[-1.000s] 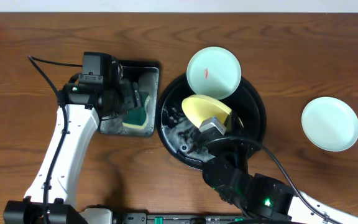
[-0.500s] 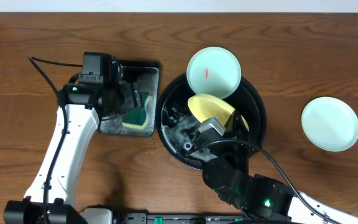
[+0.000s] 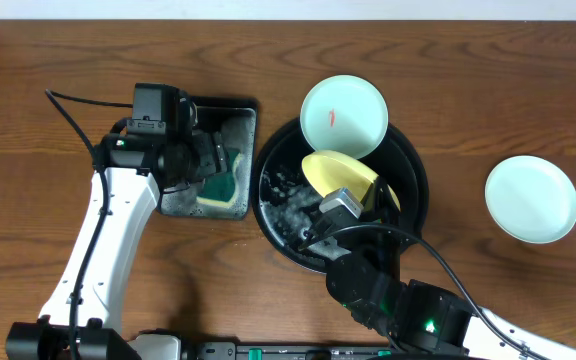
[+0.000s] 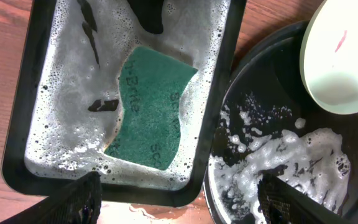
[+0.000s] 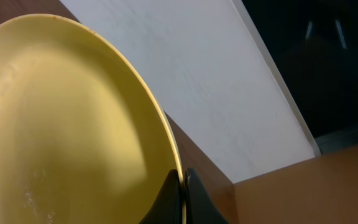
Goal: Clean dirty plates on tray and stack at the side
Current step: 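Lift the yellow plate with the right gripper, tilting it upright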
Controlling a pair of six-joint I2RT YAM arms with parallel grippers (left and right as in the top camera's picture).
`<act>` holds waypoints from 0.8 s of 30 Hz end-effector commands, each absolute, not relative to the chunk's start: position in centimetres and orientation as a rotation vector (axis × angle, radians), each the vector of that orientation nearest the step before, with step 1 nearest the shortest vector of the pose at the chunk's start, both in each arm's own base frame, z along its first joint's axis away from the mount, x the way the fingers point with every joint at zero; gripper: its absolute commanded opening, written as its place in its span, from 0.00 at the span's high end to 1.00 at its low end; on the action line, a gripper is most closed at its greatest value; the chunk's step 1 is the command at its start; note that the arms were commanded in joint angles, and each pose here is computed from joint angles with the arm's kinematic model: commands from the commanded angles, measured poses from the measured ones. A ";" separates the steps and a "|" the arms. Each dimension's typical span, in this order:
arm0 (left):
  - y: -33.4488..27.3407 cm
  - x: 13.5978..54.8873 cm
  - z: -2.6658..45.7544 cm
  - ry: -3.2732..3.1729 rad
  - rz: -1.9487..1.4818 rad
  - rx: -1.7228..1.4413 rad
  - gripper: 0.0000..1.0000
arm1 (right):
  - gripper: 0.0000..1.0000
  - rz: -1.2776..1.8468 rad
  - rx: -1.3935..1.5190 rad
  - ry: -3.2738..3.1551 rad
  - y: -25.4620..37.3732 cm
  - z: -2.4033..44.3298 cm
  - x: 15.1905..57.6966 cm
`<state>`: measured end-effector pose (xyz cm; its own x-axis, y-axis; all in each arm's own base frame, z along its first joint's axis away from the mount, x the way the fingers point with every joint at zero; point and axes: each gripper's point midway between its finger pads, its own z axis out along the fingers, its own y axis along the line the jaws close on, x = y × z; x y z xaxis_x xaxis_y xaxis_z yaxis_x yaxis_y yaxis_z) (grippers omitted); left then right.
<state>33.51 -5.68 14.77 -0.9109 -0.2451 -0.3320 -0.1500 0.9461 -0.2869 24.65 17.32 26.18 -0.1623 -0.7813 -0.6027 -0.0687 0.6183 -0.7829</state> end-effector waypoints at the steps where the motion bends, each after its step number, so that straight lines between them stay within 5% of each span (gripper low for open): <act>1: -5.7 33.4 14.8 2.733 -0.366 -0.276 0.19 | 0.99 -0.726 -0.668 1.623 17.0 27.7 24.5; 24: -5.7 33.4 14.8 2.733 -0.366 -0.276 0.19 | 0.99 -0.740 -0.657 1.623 16.8 27.8 24.5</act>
